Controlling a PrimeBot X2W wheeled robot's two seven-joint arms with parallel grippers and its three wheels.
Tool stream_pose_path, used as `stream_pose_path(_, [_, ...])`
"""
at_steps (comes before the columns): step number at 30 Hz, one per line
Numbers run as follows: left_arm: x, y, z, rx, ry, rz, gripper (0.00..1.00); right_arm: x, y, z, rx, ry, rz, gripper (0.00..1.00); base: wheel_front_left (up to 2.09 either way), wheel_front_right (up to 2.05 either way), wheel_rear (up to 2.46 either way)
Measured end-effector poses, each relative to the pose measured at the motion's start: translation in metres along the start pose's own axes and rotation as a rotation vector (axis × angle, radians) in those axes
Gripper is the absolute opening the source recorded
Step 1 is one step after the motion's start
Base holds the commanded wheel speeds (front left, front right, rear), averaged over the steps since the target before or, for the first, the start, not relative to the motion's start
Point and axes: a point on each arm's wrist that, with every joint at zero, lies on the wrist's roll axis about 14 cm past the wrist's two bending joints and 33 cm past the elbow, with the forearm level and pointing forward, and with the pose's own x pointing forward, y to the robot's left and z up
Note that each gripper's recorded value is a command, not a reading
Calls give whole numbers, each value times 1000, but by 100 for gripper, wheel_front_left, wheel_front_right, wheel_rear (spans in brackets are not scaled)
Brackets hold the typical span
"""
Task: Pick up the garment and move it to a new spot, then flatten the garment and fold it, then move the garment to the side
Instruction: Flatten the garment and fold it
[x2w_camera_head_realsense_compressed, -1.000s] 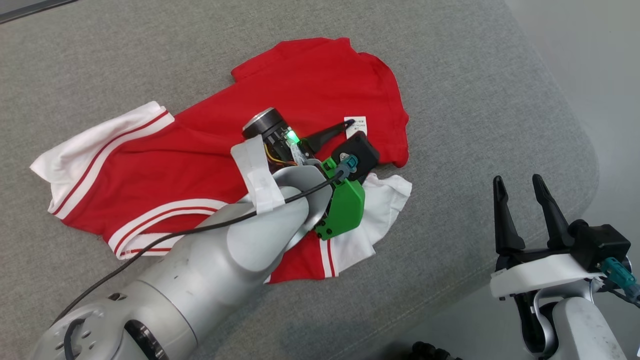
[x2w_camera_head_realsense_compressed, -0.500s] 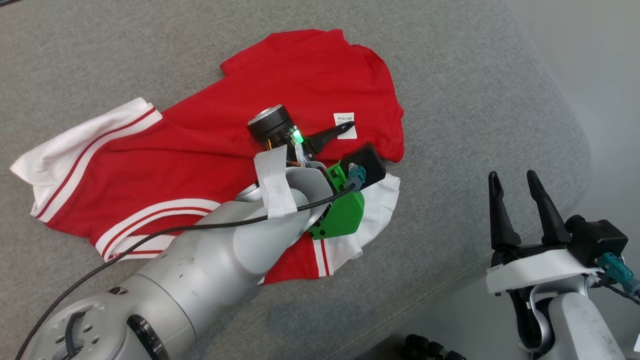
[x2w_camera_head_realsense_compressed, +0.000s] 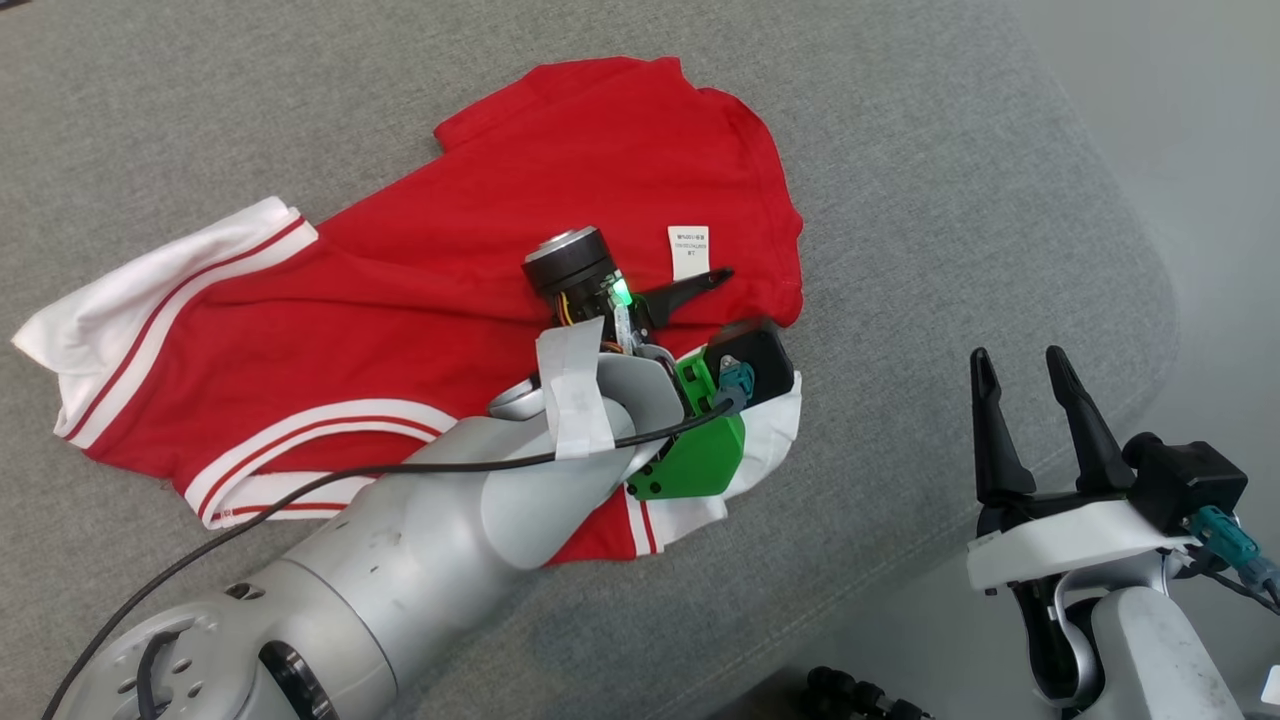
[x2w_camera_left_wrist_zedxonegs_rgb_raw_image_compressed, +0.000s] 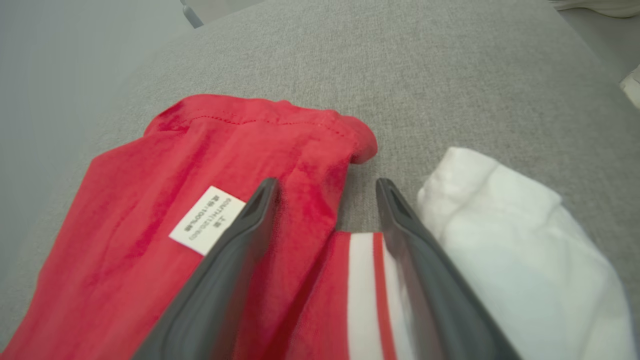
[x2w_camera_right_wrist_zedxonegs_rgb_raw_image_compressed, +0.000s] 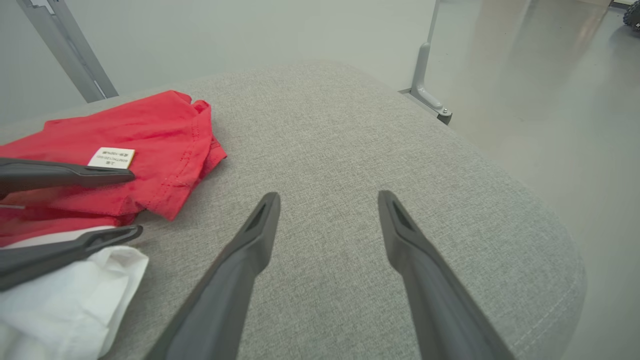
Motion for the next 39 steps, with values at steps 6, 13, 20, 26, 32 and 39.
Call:
stream_pose_path(6, [2, 5, -4, 2, 19, 27, 100, -2, -1, 1, 3, -2, -3, 100, 0, 0, 0])
stream_pose_path(13, [3, 5, -2, -21, 3, 31, 67, -3, -2, 0, 4, 2, -8, 100, 0, 0, 0])
stream_pose_path(20, [2, 6, 23, -124, -78, 51, 0, -3, 0, 0, 9, 0, 0, 100, 0, 0, 0])
stream_pose_path(26, [0, 11, 29, -180, -94, 84, 0, -4, 1, 2, 13, -7, 5, 100, 0, 0, 0])
stream_pose_path(32, [-10, 48, 68, -276, -223, 192, 0, -7, -4, 5, 17, -17, -8, 100, 0, 0, 0])
stream_pose_path(39, [-43, 111, 147, -238, -423, 344, 0, -14, -3, 11, 23, -40, 2, 100, 0, 0, 0])
